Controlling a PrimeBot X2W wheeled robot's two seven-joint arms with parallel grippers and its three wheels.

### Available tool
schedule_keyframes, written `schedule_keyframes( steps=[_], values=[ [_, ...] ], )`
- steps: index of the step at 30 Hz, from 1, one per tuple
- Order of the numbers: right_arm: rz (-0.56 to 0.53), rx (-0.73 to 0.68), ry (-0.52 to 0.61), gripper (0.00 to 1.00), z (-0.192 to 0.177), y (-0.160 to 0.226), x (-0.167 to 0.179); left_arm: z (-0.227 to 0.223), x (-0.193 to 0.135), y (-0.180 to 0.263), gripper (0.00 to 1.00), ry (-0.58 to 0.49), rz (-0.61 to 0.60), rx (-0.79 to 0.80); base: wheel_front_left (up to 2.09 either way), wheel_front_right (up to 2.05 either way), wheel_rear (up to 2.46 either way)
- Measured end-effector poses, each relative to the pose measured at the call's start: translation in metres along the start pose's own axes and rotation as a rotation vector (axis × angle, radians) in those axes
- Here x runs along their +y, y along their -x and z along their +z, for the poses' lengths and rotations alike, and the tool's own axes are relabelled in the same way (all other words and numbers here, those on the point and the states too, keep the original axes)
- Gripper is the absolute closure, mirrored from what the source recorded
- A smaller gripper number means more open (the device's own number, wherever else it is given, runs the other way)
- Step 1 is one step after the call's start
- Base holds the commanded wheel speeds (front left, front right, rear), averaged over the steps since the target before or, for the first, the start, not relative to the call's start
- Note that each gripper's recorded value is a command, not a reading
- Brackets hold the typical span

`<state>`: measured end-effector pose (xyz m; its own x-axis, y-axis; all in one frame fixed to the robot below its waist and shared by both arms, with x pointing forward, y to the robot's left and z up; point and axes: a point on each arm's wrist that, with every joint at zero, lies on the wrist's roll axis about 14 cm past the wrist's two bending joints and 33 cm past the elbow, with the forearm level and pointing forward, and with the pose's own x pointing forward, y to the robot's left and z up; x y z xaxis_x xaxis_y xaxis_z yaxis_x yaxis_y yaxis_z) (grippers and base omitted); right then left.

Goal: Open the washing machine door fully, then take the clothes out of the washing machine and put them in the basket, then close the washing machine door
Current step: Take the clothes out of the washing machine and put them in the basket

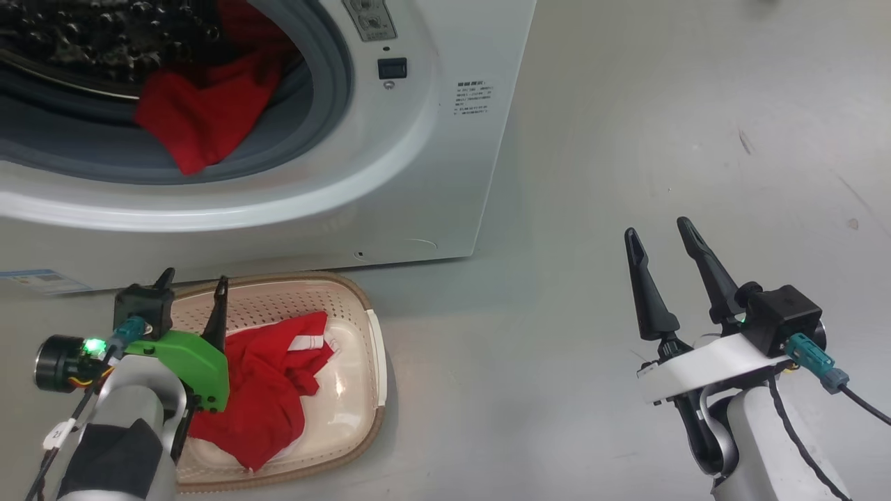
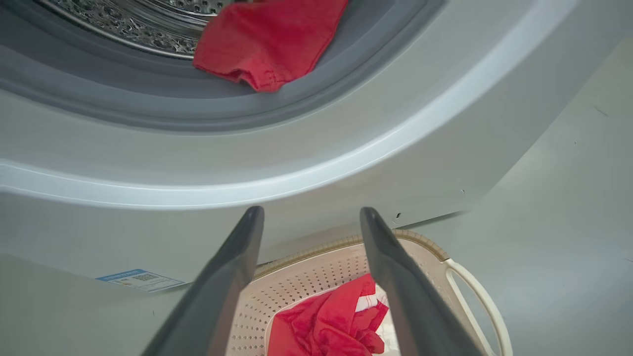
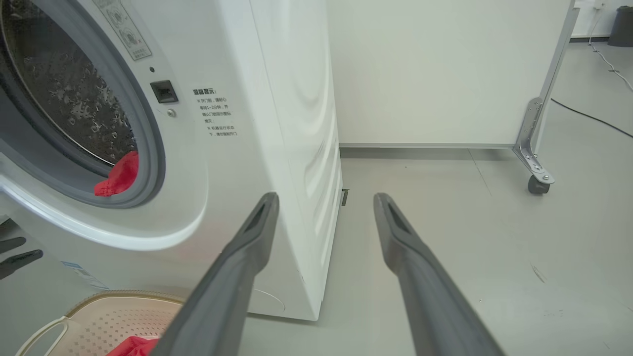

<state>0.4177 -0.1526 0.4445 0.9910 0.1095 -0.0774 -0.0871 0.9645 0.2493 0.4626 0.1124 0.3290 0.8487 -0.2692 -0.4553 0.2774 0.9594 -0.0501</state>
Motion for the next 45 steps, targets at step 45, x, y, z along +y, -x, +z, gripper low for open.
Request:
schedule_keyframes(
  steps=[45],
  values=[
    [0.082, -0.083, -0.026, 0.00, 0.030, 0.033, 0.035, 0.090, 0.014, 0.100, 0.00, 0.108, 0.131, -0.392, 0.00, 0.00, 0.00]
  ],
)
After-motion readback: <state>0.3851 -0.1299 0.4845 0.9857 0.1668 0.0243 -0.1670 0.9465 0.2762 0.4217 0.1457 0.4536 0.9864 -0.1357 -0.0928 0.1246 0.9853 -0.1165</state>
